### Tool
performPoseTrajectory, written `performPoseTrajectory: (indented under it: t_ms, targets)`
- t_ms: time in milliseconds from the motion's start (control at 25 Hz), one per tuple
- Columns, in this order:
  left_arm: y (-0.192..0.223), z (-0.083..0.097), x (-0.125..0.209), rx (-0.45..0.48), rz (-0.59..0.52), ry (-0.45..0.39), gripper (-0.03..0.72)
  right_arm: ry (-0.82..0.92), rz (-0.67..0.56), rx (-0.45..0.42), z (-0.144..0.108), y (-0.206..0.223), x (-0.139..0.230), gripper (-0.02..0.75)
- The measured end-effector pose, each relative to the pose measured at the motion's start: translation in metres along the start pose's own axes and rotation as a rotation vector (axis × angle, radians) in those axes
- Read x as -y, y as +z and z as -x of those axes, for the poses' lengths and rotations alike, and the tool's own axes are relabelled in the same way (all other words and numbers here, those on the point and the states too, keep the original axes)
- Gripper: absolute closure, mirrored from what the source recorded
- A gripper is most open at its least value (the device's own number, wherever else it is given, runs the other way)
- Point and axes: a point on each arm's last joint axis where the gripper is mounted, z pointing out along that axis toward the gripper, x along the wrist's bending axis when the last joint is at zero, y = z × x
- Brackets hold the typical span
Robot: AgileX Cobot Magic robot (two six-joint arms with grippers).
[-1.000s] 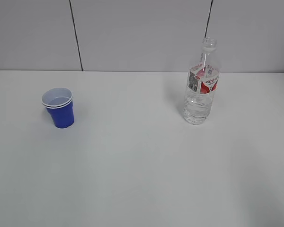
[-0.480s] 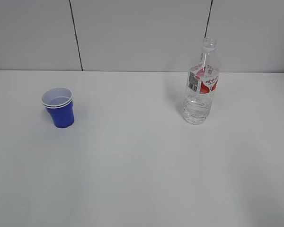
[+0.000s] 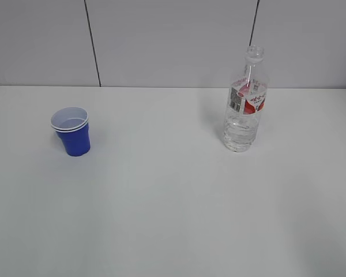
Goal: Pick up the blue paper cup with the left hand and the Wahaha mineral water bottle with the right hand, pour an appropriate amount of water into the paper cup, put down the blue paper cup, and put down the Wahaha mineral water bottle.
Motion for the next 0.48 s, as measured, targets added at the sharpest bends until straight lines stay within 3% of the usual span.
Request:
performPoseTrajectory:
  t_ms: [480]
  targets:
    - [0.0000,0.0000,0.0000,0.000,0.000,0.000,0.389,-0.001,0.000,0.001,0.0001,0.0000,0.0000,0.190]
